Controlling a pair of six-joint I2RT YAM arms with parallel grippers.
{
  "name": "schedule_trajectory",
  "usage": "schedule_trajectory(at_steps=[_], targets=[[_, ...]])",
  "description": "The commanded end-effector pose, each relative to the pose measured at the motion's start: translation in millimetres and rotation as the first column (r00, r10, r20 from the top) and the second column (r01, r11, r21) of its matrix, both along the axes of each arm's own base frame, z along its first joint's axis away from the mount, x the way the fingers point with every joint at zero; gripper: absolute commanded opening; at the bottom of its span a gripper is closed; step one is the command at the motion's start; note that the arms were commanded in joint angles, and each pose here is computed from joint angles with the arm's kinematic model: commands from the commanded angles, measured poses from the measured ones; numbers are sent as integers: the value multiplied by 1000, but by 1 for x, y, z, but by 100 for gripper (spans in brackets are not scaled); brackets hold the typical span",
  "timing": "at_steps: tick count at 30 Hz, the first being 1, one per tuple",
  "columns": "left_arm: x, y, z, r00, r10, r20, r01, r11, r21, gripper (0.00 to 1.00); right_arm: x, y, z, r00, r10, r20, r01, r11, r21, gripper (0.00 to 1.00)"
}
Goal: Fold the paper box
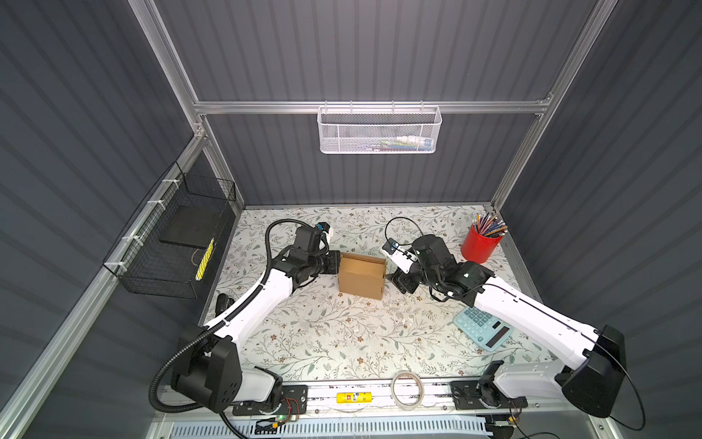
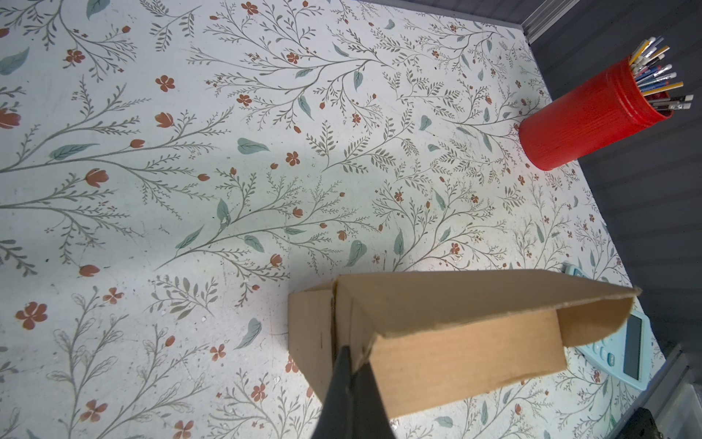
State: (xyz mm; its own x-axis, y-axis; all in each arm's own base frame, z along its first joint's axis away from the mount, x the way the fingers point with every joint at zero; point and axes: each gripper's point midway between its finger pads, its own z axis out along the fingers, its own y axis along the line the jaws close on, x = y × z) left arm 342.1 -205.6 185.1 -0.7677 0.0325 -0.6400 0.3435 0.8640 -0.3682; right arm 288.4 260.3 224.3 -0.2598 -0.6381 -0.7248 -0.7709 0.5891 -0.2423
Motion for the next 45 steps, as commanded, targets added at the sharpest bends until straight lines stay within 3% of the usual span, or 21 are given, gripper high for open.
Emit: schedule_trajectory(at_steps=[1, 11, 28, 31, 45], targets=[[-28, 6, -28, 992, -31, -123, 38, 997, 61, 0, 1, 0, -7, 999, 37, 38, -34, 997, -62, 77], [-31, 8, -25, 992, -36, -117, 43, 997, 63, 0, 10, 5, -23, 997, 67, 47, -58, 984, -166, 84], [-30, 6, -26, 992, -45, -116, 51, 997, 54, 0, 19, 15, -26, 988, 124, 95, -100, 971, -219, 90], [-30, 5, -25, 992, -46, -116, 53, 997, 52, 0, 21, 17, -29, 986, 136, 94, -111, 965, -237, 99], [-31, 4, -24, 992, -52, -114, 57, 997, 48, 0, 36, 33, -30, 975, 178, 132, -136, 950, -280, 98]])
